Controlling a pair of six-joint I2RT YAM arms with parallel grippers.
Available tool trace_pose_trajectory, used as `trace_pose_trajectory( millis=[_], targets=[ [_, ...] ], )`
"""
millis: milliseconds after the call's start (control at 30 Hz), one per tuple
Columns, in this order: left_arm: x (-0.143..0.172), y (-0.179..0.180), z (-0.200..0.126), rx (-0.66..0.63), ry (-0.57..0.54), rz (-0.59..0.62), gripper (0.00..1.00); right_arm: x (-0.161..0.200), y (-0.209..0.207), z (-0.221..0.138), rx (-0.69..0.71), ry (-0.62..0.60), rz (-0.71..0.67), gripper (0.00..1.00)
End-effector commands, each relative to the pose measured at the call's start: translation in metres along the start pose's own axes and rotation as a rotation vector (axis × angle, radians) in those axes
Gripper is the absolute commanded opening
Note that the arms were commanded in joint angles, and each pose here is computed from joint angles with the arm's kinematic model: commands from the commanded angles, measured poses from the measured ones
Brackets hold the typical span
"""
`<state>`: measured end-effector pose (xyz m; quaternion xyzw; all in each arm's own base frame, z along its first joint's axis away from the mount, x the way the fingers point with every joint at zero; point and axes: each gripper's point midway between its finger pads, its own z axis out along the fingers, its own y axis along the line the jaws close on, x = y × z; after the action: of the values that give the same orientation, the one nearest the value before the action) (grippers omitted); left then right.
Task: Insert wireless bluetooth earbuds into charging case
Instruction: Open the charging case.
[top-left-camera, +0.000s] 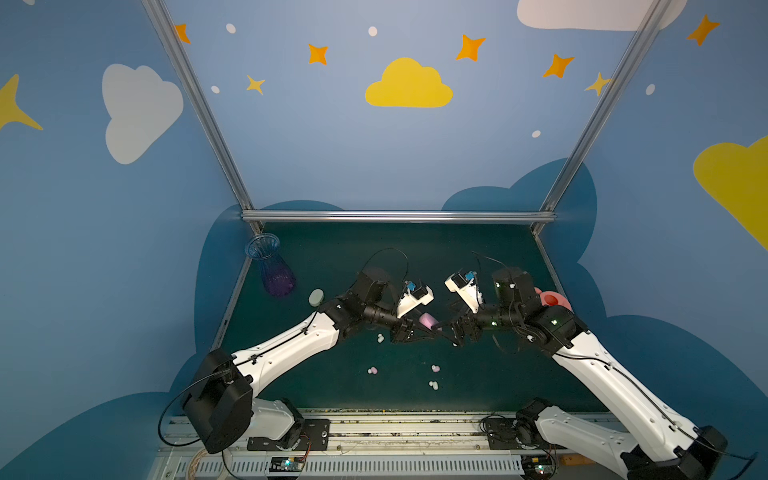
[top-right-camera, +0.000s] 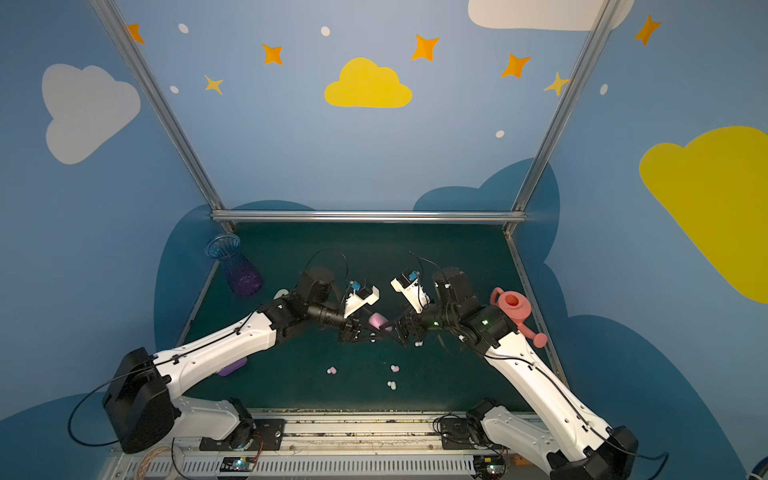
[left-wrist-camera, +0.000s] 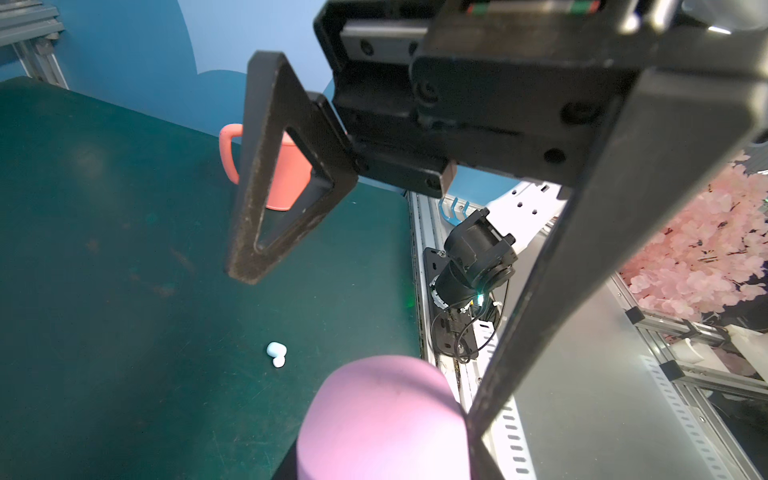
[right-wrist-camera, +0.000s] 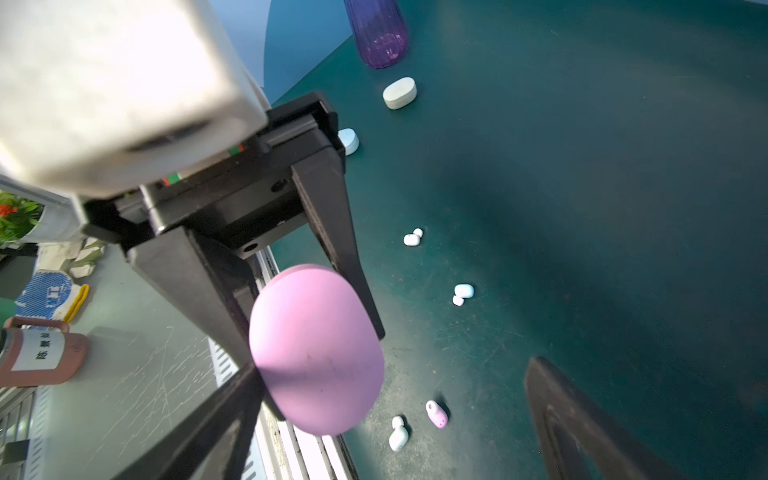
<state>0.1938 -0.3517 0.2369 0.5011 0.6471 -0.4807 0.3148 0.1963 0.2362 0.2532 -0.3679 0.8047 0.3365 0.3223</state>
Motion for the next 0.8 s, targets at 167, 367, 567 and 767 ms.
trace_pose_trajectory(
  millis=[167,367,567,767],
  targets=[
    [-0.017,-0.022,-0.005,0.061,-0.037,0.075,0.04,-0.014,-0.036,-0.011,0.182,-0.024,0.084,0.95],
    [-0.019,-0.023,-0.007,0.050,-0.049,0.083,0.04,-0.018,-0.039,-0.016,0.182,-0.028,0.132,0.95],
    [-0.020,-0.022,-0.009,0.032,-0.060,0.089,0.04,-0.022,-0.038,-0.023,0.174,-0.043,0.158,0.95],
    [-0.018,-0.015,-0.009,-0.008,-0.074,0.078,0.04,-0.030,-0.028,-0.034,0.117,-0.067,0.231,0.95]
  ],
)
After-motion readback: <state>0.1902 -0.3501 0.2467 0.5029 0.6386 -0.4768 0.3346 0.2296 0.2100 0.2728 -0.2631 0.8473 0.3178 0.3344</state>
